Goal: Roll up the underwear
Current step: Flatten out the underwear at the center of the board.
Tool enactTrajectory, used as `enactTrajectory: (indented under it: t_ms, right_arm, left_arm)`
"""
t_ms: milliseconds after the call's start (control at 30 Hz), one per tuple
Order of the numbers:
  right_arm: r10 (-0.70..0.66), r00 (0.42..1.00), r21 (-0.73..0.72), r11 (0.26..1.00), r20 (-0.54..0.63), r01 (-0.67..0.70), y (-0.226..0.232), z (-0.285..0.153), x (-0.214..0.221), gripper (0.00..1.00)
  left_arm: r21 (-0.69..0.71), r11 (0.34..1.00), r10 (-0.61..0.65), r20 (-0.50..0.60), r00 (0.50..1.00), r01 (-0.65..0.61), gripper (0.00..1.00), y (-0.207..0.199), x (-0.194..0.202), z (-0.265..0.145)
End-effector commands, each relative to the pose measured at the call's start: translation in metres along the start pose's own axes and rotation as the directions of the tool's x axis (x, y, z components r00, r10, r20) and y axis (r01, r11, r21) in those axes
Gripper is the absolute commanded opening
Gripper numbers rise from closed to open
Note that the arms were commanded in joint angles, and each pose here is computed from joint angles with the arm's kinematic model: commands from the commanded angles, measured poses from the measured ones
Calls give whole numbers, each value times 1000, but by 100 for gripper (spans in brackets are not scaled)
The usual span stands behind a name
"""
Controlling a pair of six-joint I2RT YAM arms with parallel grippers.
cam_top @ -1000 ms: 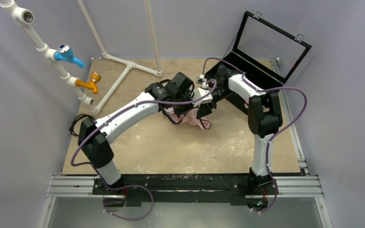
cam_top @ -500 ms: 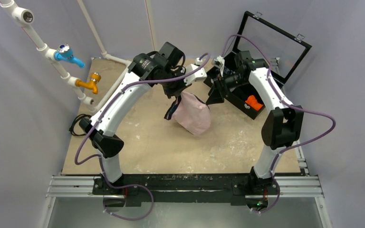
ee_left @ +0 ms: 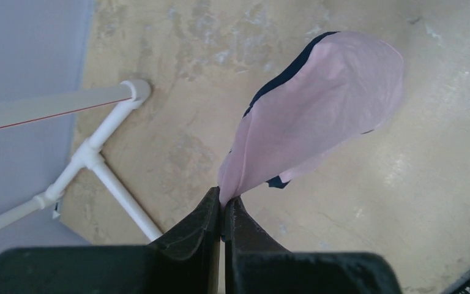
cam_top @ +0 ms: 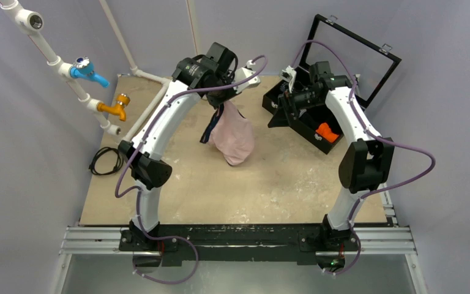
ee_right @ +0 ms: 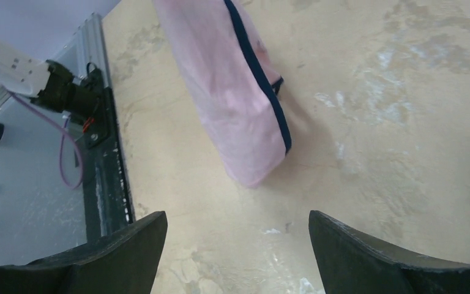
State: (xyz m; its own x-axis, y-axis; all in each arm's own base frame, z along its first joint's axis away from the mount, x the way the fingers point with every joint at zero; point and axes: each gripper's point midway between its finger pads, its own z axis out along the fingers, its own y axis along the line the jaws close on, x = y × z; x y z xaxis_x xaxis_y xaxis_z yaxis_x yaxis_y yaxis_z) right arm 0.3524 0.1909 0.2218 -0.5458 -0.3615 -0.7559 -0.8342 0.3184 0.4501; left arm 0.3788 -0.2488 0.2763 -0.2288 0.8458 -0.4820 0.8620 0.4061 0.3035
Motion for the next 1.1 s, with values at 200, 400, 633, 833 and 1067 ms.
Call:
enactTrajectory:
  t_ms: [200,400,633,833,1067]
  right_arm:
    - [6,994,158,987,111,-24,-30,-38,-14,87]
    - [56,996,149,987,65,-66,-41,-26,16,88]
    - [117,993,136,984,-2,-115,-55,-11,52,88]
    - [149,988,130,981,-35,-143,-59,-3,70,88]
    - [106,988,165,983,-116,-86,-55,27,88,86]
  left_arm:
    - [-90,987,138,106,985,-129,0,-71,-28,-32]
    - [279,952,156,-93,983,-125,10,-221,42,64]
    - [626,778,221,-209,953,-43,46,-326,106,77]
    - [572,816,165,-93,982,-83,64,-292,86,52]
    - [466,875,-109,-69,992,129,66,-198,82,42]
